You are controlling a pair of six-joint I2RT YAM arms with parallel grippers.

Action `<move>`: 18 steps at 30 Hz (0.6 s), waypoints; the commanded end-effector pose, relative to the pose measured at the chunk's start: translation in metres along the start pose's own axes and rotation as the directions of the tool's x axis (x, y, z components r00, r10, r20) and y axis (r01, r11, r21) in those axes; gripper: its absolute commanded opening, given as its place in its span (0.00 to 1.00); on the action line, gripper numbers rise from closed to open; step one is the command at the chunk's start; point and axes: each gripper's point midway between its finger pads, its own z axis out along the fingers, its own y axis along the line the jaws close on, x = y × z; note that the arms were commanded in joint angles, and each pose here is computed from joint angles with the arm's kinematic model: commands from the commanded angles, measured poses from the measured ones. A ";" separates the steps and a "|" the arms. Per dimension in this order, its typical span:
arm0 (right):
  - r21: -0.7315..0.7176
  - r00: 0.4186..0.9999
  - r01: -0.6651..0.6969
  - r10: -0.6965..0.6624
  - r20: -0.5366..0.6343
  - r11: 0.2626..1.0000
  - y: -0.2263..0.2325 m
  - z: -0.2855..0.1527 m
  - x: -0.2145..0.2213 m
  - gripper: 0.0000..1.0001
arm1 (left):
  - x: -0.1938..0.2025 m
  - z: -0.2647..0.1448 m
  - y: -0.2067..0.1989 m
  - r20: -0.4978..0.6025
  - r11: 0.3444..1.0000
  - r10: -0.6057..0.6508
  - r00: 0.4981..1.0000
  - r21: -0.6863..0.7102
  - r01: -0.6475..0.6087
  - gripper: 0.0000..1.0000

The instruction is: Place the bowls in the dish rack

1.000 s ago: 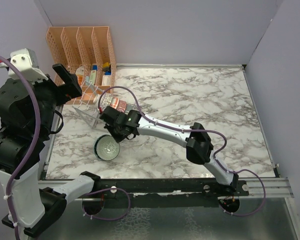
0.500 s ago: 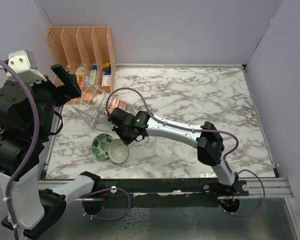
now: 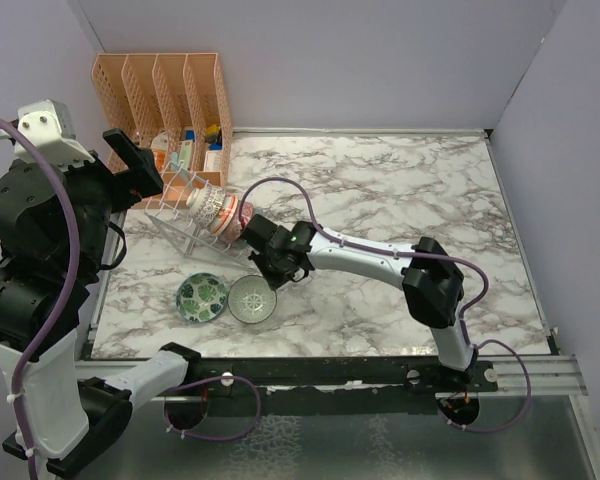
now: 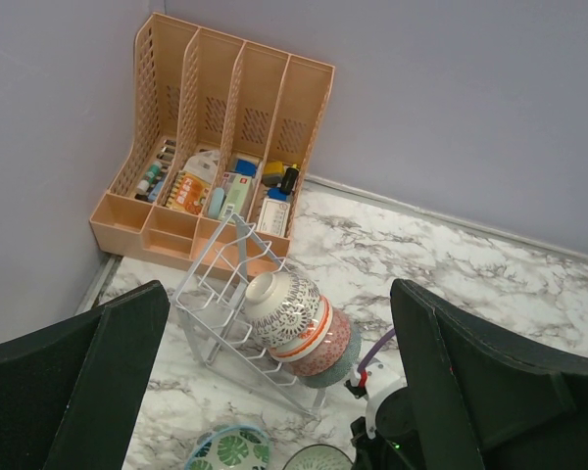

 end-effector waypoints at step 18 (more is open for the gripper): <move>-0.164 0.949 0.251 -0.210 0.234 0.954 0.044 -0.074 -0.055 0.58 | -0.007 0.002 -0.007 0.022 0.999 -0.016 1.000 0.029 0.016 0.99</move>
